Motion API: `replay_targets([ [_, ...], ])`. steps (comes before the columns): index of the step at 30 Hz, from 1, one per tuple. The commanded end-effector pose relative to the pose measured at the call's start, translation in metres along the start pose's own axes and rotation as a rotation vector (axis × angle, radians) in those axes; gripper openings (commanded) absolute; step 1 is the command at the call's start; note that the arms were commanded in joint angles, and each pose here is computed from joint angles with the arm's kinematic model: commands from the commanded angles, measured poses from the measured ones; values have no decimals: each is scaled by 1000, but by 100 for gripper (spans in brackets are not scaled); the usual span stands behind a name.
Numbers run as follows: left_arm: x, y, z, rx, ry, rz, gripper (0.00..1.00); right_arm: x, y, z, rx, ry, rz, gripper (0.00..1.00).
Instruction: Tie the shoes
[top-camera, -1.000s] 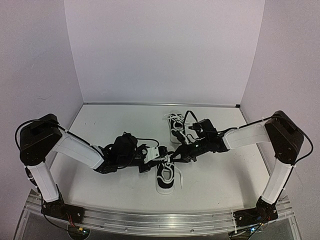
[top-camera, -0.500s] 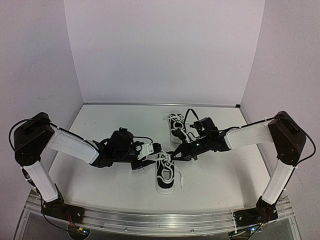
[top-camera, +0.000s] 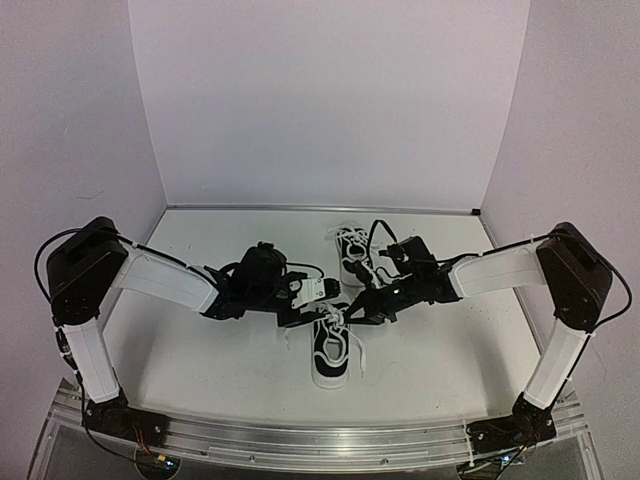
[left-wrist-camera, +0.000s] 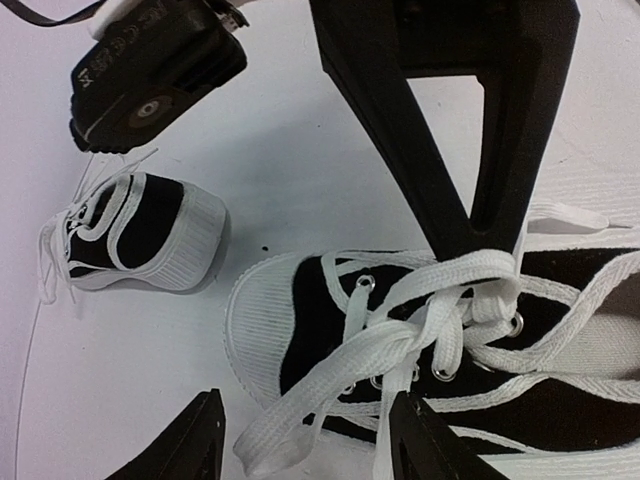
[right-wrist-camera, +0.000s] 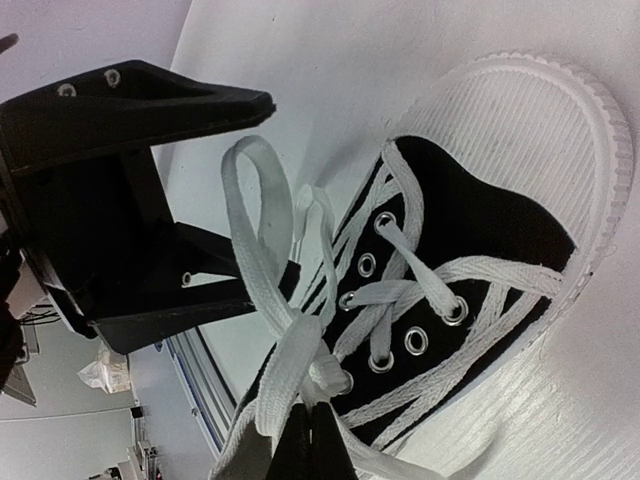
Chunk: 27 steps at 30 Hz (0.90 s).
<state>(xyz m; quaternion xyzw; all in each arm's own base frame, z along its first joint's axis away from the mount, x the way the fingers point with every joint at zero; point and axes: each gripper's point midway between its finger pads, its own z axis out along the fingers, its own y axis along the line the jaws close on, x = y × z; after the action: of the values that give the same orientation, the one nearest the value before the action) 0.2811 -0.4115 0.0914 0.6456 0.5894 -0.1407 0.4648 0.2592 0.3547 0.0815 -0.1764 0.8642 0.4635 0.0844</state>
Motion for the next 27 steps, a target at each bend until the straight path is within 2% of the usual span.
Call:
replay_targets([
  [1, -11, 4, 7, 27, -22, 45, 58, -14, 23, -10, -25, -44, -70, 0],
  [4, -10, 4, 9, 33, -16, 52, 52, -15, 23, -12, -20, -49, -71, 0],
  [8, -10, 4, 5, 27, -14, 54, 25, -15, 21, -13, -2, -57, -69, 0],
  [11, -9, 6, -2, 7, -8, 47, 14, -17, 19, -16, 23, -71, -66, 0],
  [15, -4, 4, -11, 2, 17, 36, 10, -15, 13, -21, 65, -87, -59, 0],
  [19, 3, 1, -17, -5, 38, 18, 0, -11, 6, -26, 106, -94, -51, 0],
  [27, 11, -1, -26, -24, 59, -8, 0, 3, -11, -35, 194, -87, -24, 0],
])
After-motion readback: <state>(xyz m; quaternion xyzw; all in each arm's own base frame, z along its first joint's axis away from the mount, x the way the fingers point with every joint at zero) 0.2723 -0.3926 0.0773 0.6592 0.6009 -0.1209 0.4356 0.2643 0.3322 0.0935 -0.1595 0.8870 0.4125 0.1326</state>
